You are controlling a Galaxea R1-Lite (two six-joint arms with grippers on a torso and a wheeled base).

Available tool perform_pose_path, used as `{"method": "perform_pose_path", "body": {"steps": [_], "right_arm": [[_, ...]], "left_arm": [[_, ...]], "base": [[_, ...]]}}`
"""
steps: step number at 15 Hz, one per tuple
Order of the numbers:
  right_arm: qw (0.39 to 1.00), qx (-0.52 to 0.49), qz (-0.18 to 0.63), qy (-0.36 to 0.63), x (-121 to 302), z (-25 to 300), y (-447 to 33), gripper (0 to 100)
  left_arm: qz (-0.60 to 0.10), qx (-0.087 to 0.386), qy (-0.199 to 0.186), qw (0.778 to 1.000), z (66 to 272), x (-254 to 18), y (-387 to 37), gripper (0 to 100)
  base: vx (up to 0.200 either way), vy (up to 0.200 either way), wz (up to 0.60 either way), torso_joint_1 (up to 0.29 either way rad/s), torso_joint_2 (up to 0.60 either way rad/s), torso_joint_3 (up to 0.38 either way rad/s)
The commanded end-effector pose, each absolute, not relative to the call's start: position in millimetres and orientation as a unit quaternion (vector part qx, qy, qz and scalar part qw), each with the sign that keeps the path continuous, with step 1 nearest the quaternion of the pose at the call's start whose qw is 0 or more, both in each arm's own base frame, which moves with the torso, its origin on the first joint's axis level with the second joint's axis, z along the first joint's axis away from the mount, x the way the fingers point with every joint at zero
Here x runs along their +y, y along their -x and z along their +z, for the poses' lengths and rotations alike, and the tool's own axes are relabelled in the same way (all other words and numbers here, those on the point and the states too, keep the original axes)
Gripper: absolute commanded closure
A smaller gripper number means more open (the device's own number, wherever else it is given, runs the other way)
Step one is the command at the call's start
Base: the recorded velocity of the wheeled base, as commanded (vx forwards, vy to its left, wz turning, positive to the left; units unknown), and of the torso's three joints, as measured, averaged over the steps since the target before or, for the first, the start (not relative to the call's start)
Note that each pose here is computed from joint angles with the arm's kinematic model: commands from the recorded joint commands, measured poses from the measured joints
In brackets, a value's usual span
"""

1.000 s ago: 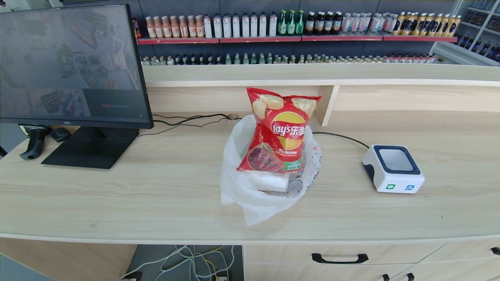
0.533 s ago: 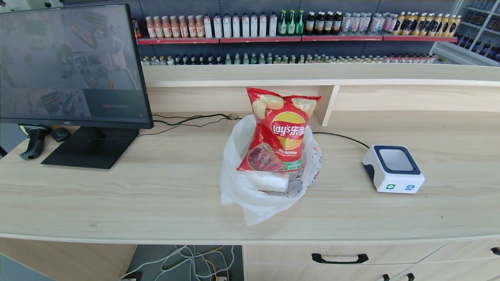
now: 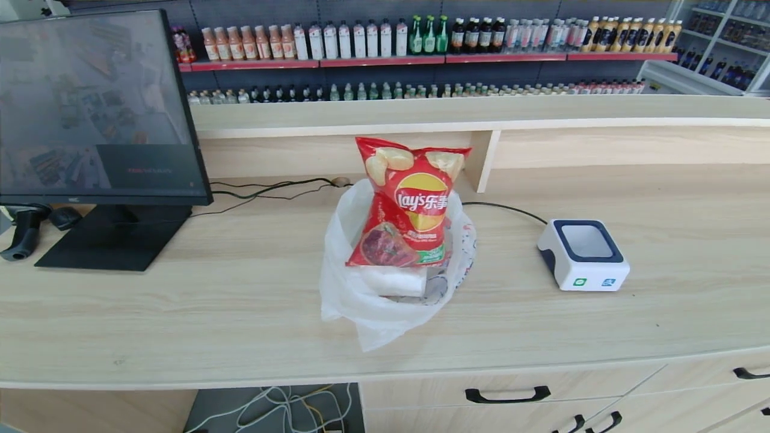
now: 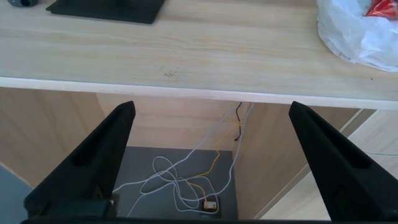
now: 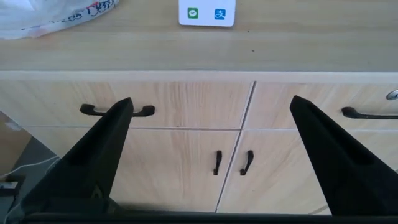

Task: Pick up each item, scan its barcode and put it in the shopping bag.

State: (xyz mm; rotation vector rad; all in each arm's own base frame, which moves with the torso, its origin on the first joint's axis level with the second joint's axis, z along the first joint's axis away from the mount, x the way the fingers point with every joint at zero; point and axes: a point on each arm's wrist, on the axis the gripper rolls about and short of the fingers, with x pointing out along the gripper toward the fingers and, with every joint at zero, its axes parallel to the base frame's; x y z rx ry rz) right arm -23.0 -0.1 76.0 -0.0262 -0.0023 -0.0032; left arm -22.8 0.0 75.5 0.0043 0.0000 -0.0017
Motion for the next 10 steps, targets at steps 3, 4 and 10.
{"method": "perform_pose_path", "body": {"steps": [3, 4, 10], "right_arm": [[1.000, -0.001, -0.002, 0.014, -0.1, 75.9, 22.9, 0], [1.000, -0.001, -0.002, 0.015, -0.1, 75.9, 22.9, 0], [1.000, 0.000, -0.002, 0.013, -0.1, 75.7, 22.9, 0]], "left_arm": [[0.000, 0.000, -0.002, 1.000, 75.9, 0.0, 22.8, 0], [0.000, -0.001, -0.002, 1.000, 75.9, 0.0, 22.9, 0], [0.000, 0.001, -0.001, 1.000, 75.5, 0.0, 22.7, 0]], "base": [[0.000, -0.133, -0.20, 0.005, 0.00, -0.001], [0.000, -0.200, 0.00, 0.002, 0.00, 0.007], [0.000, -0.200, 0.30, 0.003, 0.00, 0.004]]}}
